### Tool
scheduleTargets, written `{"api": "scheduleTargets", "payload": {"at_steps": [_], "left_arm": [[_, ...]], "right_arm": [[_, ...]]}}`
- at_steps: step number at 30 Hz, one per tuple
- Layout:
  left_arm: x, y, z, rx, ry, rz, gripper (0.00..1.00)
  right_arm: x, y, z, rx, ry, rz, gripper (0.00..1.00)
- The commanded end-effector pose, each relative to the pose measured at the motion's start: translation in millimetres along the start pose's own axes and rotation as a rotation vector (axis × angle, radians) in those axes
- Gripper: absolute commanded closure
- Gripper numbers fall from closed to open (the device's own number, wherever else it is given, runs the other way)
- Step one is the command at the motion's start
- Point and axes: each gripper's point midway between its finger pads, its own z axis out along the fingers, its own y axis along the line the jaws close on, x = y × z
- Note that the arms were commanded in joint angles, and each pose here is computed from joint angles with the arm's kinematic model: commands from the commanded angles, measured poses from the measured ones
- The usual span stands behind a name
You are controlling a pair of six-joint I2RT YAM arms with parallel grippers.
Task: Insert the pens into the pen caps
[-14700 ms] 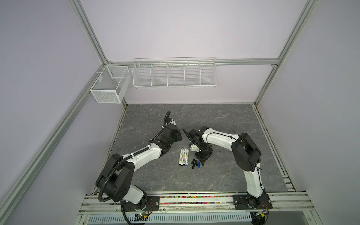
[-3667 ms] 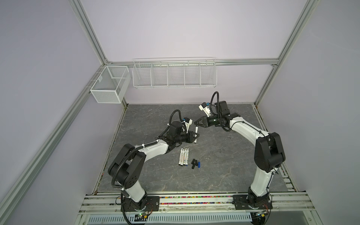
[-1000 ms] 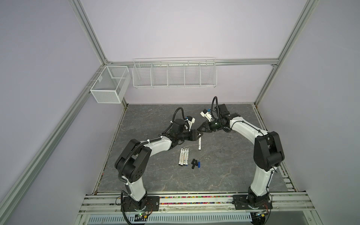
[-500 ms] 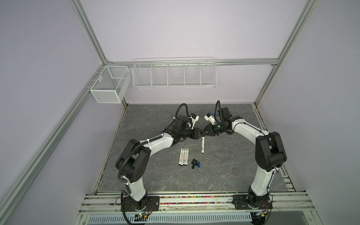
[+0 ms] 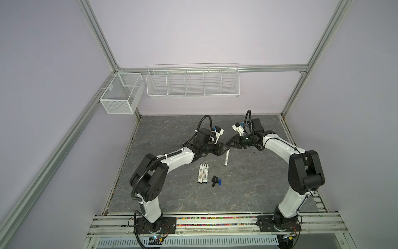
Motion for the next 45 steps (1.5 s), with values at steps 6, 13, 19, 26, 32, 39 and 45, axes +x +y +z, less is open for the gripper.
{"api": "scheduleTargets", "payload": {"at_steps": [6,13,19,26,32,39,45], "left_arm": [[8,-4,-1,0.003,0.032,0.029,0.49],[8,-14,12,0.04,0.068,0.057,0.47],[16,-9,23,0.042,0.104,0.041,0.51],[20,-5,26,0.034,0.108,0.029,0.67],[9,-9,25,0.043,0.074,0.039,1.0],[-40,-14,11,0.043,-0.073,0.038,1.0],[-114,10,-30,0.059,-0.385,-0.106,1.0]], "right_arm": [[-17,7,-18,-0.002,-0.115,-0.019,0.93],[-23,15,-21,-0.02,-0.135,-0.035,0.93],[-29,24,-24,-0.054,-0.162,-0.052,0.93],[-31,28,-27,-0.062,-0.175,-0.069,0.93],[-22,23,-21,-0.064,-0.13,-0.065,0.93],[10,14,-1,-0.049,0.014,-0.083,0.93],[50,20,22,-0.108,0.197,-0.117,0.93]]}}
